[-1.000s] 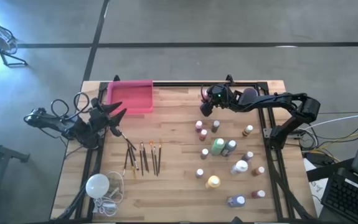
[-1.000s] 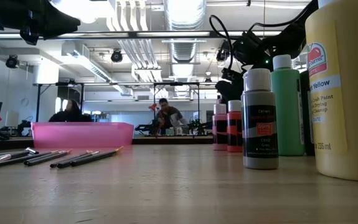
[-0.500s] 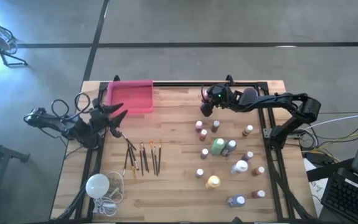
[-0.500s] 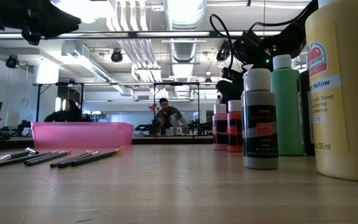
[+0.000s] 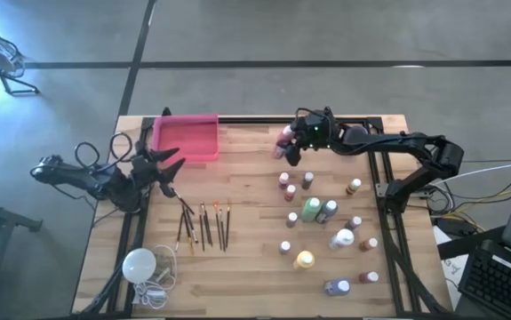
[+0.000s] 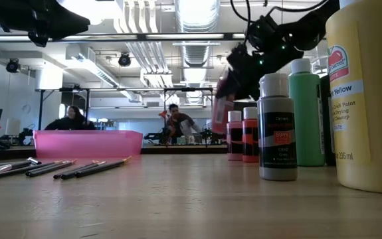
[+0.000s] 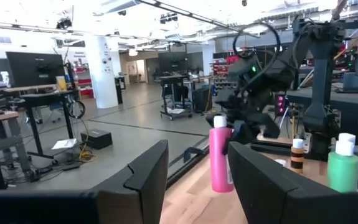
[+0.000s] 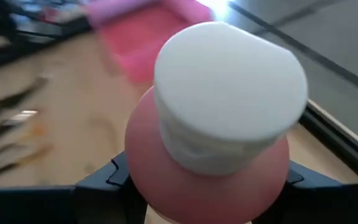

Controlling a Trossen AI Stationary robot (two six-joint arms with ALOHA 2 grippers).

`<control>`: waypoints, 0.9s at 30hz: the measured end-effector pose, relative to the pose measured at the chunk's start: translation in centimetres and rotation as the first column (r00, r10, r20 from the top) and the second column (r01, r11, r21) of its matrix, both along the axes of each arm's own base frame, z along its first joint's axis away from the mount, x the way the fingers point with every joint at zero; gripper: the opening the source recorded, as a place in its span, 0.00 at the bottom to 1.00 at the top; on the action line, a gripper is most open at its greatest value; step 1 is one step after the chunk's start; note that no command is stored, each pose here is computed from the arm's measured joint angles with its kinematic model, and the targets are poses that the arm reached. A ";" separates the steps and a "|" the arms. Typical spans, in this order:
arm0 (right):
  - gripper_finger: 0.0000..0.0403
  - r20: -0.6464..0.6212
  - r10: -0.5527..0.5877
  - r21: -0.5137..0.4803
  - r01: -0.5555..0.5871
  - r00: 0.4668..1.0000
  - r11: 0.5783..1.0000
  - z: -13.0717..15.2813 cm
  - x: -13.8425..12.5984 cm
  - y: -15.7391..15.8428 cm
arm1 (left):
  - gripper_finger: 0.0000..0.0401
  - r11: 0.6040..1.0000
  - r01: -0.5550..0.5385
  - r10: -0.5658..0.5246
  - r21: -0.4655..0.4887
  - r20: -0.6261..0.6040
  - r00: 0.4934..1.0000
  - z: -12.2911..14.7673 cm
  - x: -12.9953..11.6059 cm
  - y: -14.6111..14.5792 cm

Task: Pick & Place Paint Supplies
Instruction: Put the large pink paint bottle into the pink bin

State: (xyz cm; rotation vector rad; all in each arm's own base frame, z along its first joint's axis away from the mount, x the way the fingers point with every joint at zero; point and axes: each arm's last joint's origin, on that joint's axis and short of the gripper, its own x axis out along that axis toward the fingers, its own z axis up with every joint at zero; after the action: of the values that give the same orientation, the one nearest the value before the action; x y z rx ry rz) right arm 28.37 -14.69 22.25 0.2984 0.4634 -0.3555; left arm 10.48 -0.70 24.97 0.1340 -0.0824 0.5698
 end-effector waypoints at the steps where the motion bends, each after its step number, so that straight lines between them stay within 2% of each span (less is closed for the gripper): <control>1: 0.47 0.014 0.037 0.000 -0.037 0.999 0.999 0.3 0.3 0.2 | 0.44 1.000 0.014 -0.014 0.003 -0.002 1.000 0.0 0.1 0.1; 5: 0.48 0.050 0.156 -0.019 -0.155 0.986 0.988 1.5 1.3 1.4 | 0.43 0.998 0.060 -0.060 0.005 -0.017 0.998 -0.3 0.9 0.5; 12: 0.47 0.048 0.276 -0.084 -0.271 0.960 0.959 2.6 2.7 3.8 | 0.43 0.993 0.111 -0.112 -0.032 -0.060 0.992 0.1 2.8 2.2; 18: 0.49 0.037 0.320 -0.081 -0.316 0.947 0.945 2.2 3.1 5.3 | 0.44 0.974 0.214 -0.218 -0.067 -0.061 0.974 1.3 5.3 3.8; 22: 0.48 0.042 0.347 -0.086 -0.342 0.937 0.936 2.2 3.4 6.2 | 0.44 0.967 0.237 -0.246 -0.093 -0.102 0.964 1.5 7.5 4.5; 25: 0.48 0.049 0.367 -0.092 -0.362 0.929 0.928 2.3 3.6 6.8 | 0.44 0.960 0.248 -0.269 -0.131 -0.178 0.947 0.9 9.4 4.8; 27: 0.48 0.045 0.380 -0.099 -0.374 0.924 0.922 2.3 3.6 7.2 | 0.43 0.954 0.271 -0.291 -0.132 -0.176 0.940 1.5 10.8 5.0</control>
State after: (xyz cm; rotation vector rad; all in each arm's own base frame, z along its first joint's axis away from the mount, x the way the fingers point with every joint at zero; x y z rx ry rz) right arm 32.01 -7.54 24.56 0.1284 0.4306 0.0114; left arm 21.25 4.32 26.44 0.0717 0.1172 0.2717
